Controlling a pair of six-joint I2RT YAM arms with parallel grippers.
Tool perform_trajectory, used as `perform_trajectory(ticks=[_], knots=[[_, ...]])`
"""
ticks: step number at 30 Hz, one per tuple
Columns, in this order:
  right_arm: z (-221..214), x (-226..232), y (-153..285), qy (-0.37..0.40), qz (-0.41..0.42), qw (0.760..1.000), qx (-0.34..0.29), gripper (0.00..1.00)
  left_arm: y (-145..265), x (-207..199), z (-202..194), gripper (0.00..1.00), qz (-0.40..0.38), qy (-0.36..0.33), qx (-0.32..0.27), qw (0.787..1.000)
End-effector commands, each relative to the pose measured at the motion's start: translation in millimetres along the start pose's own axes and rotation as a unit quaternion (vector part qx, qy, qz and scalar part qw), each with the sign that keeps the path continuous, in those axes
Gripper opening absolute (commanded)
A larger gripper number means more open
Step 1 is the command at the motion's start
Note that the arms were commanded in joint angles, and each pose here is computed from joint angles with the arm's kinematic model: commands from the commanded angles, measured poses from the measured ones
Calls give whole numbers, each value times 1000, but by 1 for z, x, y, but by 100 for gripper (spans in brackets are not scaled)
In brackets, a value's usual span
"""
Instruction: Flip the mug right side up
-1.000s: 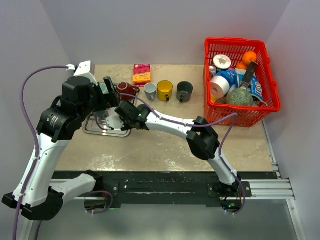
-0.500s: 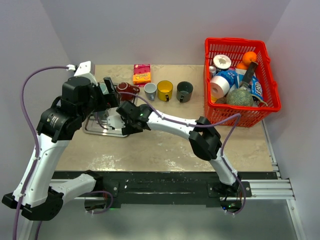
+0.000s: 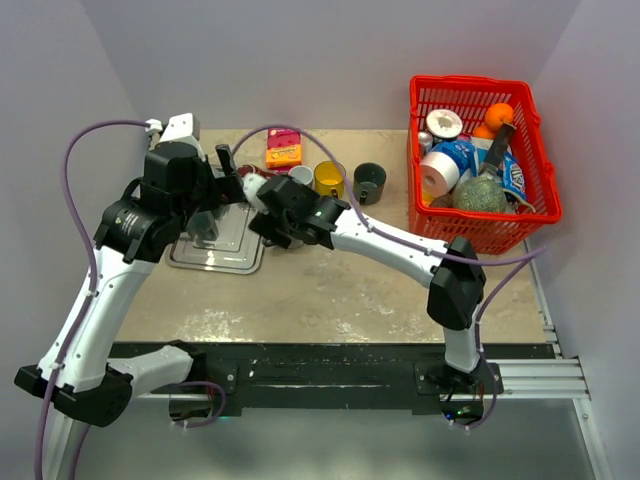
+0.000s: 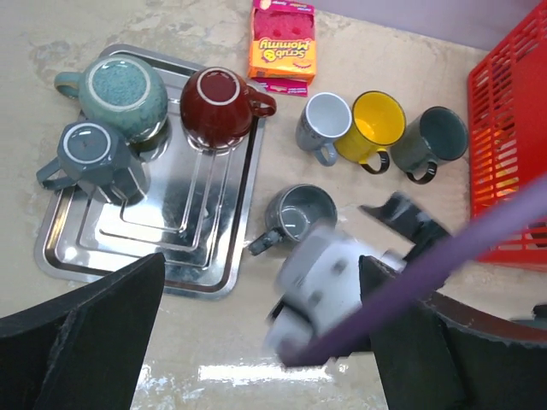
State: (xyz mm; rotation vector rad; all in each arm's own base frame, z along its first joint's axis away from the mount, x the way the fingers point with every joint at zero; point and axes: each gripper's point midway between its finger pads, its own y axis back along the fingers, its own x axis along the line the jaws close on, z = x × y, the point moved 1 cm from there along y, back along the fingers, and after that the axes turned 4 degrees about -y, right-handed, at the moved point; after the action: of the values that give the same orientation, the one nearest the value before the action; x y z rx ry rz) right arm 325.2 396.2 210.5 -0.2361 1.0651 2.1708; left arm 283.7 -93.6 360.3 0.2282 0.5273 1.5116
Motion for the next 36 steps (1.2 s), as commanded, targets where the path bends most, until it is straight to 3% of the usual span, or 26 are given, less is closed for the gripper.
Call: perform_trajectory(ticks=[1,6,14,20,23,27,35,36], knots=[[-63,-86,11,-224,-207,951,47,99,-21,23,-9,99,49,1,7,999],[-88,-114,48,-330,-209,921,2,99,-55,59,-20,99,77,72,24,994],[-93,-123,88,-363,-196,908,-66,99,-91,119,-34,99,164,177,15,970],[-89,-131,106,-407,-158,893,-107,99,-108,178,-51,99,229,267,15,936],[-84,-139,120,-430,-165,877,-134,99,-112,214,-70,99,278,319,16,906],[-78,-138,130,-425,-150,879,-157,99,-118,256,-98,99,327,401,26,855],[-94,-143,130,-418,-184,882,-112,99,-156,273,-131,97,333,534,46,776],[-95,-143,131,-420,-186,881,-113,99,-160,273,-135,96,334,560,40,757]])
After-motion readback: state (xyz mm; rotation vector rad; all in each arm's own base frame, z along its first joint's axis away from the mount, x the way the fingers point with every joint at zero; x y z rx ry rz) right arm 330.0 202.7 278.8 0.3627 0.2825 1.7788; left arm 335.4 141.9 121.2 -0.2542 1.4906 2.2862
